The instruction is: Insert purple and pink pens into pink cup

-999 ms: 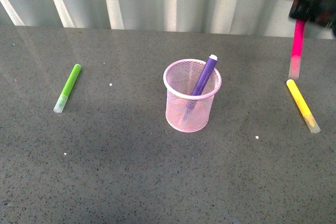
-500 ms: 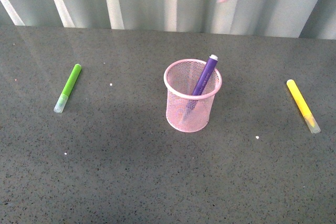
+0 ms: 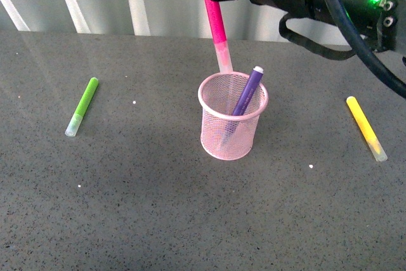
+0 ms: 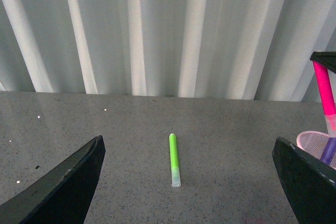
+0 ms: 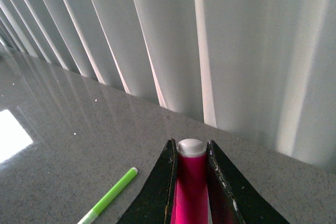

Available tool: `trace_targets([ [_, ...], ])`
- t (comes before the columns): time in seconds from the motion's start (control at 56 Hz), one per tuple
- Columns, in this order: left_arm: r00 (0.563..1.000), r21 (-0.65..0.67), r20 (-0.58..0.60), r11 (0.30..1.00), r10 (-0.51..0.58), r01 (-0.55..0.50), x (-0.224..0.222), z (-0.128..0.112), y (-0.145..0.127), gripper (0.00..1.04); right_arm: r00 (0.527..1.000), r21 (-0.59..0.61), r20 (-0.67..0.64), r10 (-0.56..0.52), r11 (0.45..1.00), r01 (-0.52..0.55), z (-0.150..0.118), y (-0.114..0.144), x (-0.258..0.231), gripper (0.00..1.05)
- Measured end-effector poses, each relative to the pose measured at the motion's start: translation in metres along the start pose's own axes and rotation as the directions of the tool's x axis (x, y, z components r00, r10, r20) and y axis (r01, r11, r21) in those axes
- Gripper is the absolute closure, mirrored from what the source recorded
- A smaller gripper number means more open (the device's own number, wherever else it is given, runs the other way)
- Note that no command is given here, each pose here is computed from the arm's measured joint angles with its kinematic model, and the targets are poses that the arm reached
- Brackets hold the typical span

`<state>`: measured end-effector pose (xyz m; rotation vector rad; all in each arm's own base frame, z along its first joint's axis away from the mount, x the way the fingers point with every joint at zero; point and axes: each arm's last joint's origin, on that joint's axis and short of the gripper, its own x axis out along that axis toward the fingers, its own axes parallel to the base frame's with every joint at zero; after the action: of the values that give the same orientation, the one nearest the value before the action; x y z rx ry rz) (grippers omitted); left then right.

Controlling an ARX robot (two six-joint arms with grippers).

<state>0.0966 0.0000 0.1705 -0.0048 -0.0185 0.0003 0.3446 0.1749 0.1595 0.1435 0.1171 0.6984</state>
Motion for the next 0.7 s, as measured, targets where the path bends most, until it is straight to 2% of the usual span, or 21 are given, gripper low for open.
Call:
trace_targets([
  [0.161, 1.000, 0.000, 0.000, 1.000, 0.000, 0.000, 0.000, 0.000, 0.000, 0.07, 1.000, 0.013, -0.023, -0.004, 1.000, 0.005, -0.011, -0.005, -0.003, 0.94],
  [0.66, 1.000, 0.000, 0.000, 1.000, 0.000, 0.000, 0.000, 0.000, 0.000, 0.07, 1.000, 0.038, -0.030, -0.005, 0.999, 0.006, -0.020, -0.008, -0.009, 0.93],
  [0.696, 1.000, 0.000, 0.000, 1.000, 0.000, 0.000, 0.000, 0.000, 0.000, 0.07, 0.999, 0.039, -0.031, -0.008, 0.999, 0.009, -0.021, -0.009, -0.009, 0.85],
])
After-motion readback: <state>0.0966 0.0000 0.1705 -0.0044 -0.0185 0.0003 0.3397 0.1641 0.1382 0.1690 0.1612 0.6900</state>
